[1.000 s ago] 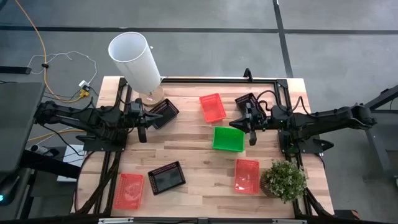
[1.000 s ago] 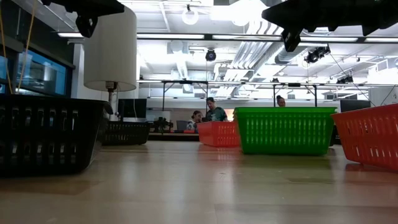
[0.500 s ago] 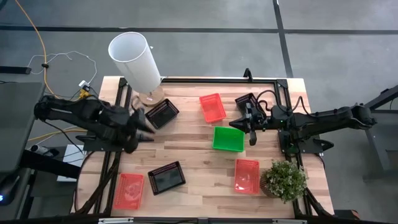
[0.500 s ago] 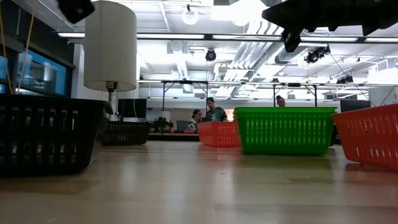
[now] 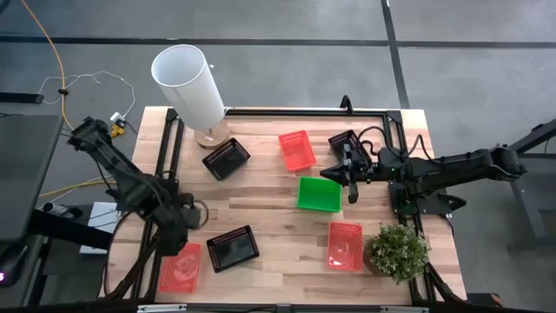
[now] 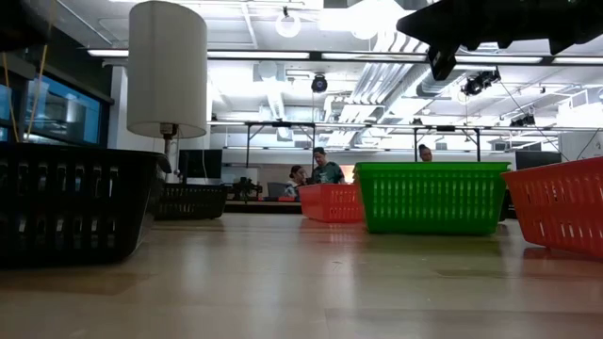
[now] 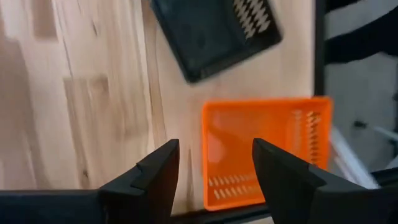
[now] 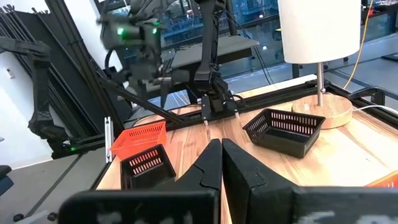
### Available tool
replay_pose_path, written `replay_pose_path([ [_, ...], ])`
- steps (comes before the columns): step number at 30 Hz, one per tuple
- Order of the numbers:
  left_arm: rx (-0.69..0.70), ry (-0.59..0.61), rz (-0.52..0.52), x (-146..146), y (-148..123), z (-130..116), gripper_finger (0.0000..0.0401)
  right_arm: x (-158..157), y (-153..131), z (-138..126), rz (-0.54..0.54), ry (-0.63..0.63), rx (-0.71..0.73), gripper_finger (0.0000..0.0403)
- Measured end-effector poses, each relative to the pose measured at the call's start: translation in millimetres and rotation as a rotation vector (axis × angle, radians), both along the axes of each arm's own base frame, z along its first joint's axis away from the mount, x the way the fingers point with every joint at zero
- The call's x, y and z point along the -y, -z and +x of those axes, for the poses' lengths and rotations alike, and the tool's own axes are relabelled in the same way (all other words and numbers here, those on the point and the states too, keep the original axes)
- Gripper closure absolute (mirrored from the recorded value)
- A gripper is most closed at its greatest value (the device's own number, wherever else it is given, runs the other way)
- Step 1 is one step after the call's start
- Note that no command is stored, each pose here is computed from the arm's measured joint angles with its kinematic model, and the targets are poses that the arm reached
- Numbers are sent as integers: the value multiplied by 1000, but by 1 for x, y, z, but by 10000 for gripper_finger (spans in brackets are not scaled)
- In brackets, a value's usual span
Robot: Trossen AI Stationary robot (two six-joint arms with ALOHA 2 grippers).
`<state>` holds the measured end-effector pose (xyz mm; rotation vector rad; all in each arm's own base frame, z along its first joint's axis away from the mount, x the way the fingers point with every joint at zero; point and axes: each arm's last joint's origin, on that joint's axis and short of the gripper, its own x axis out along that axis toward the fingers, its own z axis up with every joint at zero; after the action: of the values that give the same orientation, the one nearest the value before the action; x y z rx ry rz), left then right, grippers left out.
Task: Stack baskets by color
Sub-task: Stack the bottom left orange bin on top of the top orange bin
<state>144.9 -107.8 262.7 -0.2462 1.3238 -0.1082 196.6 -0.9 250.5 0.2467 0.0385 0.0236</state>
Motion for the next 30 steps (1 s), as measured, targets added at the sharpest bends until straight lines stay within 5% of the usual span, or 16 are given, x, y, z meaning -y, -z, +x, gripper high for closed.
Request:
replay_pose_path([
  [12, -68, 62, 42, 24, 69, -16, 210, 0, 2, 0, 7, 0, -16, 403],
  [23, -84, 41, 39, 24, 95, -16, 216, 0, 2, 0, 8, -4, -16, 403],
  [30, -83, 73, 45, 24, 95, -16, 333, 0, 2, 0, 7, 4, -16, 403],
])
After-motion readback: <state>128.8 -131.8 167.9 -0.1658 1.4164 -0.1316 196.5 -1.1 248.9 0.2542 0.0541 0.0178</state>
